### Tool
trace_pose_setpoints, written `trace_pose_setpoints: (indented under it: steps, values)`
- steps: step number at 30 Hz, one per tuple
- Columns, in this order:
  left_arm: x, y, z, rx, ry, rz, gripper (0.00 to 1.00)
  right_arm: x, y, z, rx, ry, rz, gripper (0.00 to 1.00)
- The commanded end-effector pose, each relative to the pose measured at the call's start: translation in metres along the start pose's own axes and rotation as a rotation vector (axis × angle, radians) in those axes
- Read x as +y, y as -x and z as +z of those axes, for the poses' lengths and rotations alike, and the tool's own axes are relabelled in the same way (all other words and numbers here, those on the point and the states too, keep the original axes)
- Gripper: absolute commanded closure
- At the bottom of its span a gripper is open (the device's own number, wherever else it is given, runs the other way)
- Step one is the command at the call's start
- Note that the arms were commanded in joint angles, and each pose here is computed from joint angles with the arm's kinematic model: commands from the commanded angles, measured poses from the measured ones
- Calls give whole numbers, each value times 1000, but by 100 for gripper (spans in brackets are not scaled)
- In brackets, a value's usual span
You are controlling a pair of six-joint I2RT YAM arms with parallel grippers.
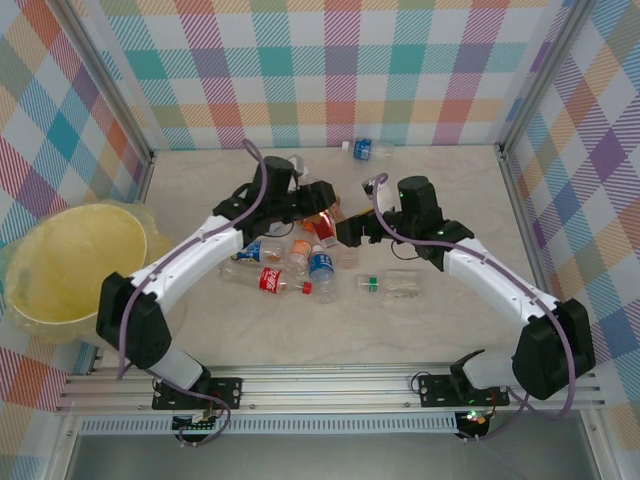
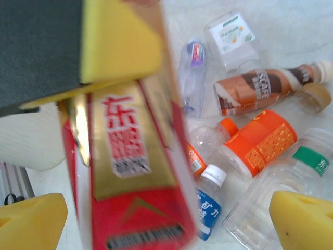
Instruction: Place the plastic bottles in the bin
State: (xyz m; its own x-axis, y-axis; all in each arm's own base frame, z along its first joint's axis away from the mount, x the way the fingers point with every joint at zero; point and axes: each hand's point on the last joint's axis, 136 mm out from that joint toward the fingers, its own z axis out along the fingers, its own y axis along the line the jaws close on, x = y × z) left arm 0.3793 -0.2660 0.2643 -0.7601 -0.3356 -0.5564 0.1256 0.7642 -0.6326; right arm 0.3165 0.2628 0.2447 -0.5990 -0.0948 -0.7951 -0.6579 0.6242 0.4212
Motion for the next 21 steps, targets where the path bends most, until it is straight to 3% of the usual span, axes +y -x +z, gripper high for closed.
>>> trace_pose_setpoints:
  steps: [1, 7, 12, 16, 21]
  values:
    - [20, 46, -72, -167, 161, 53, 39, 10, 45, -22, -163, -32, -15, 0]
    - [43, 70, -164, -292, 332, 127, 39, -16, 60, -51, -316, -199, 67, 0]
    - [53, 81, -239, -410, 481, 193, 39, -61, 53, -80, -420, -462, 155, 0]
    - [68, 92, -295, -515, 652, 230, 37, -78, 44, -92, -400, -560, 179, 0]
    - [88, 104, -350, -633, 888, 275, 36, -80, 40, -92, -379, -560, 181, 0]
